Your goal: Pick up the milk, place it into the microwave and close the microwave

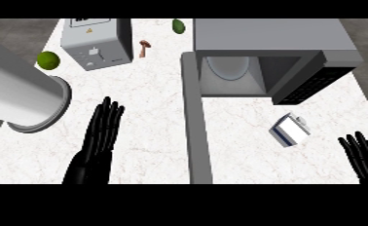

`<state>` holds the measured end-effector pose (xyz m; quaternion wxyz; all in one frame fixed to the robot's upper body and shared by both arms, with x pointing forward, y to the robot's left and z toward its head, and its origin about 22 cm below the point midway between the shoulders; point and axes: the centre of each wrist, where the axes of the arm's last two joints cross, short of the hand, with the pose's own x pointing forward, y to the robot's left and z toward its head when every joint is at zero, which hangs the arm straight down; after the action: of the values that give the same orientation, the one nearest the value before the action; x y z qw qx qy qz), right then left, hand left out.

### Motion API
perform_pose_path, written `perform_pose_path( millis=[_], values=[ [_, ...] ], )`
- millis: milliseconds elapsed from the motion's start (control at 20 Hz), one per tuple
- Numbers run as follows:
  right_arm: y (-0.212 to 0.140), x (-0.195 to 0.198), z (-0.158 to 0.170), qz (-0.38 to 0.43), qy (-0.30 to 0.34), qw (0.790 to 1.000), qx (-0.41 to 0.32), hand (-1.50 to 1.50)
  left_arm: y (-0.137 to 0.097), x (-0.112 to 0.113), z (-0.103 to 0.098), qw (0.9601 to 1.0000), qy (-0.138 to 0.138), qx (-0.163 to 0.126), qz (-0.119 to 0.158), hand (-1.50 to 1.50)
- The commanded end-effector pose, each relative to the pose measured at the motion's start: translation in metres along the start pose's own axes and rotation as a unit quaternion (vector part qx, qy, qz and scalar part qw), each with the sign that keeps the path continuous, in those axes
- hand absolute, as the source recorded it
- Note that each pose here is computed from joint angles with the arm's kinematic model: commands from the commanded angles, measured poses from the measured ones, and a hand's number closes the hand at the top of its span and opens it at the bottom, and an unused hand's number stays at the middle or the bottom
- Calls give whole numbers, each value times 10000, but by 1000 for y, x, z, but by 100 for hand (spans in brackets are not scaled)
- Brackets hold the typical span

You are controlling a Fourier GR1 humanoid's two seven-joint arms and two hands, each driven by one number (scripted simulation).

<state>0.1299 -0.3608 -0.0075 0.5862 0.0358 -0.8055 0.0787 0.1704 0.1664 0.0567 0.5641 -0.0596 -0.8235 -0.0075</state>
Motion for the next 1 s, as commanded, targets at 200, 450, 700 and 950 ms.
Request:
perform_pose_path(
  millis=[200, 450, 700, 950],
  values=[
    [-12, -45, 2, -41, 49, 9996, -292, -150, -21, -22, 14, 9998, 87, -99, 155, -150],
    [-19, -68, -19, 190, 148, 9990, -374, -150, -18, 7, 17, 9997, 57, -148, 206, -150],
    [0, -103, -37, 397, 172, 9984, -354, -150, 1, -8, 17, 9994, 178, -206, 219, -150],
    [-21, -122, -55, 575, 275, 9969, -470, -150, 13, -1, 20, 9991, 182, -73, 367, -150]
  ],
)
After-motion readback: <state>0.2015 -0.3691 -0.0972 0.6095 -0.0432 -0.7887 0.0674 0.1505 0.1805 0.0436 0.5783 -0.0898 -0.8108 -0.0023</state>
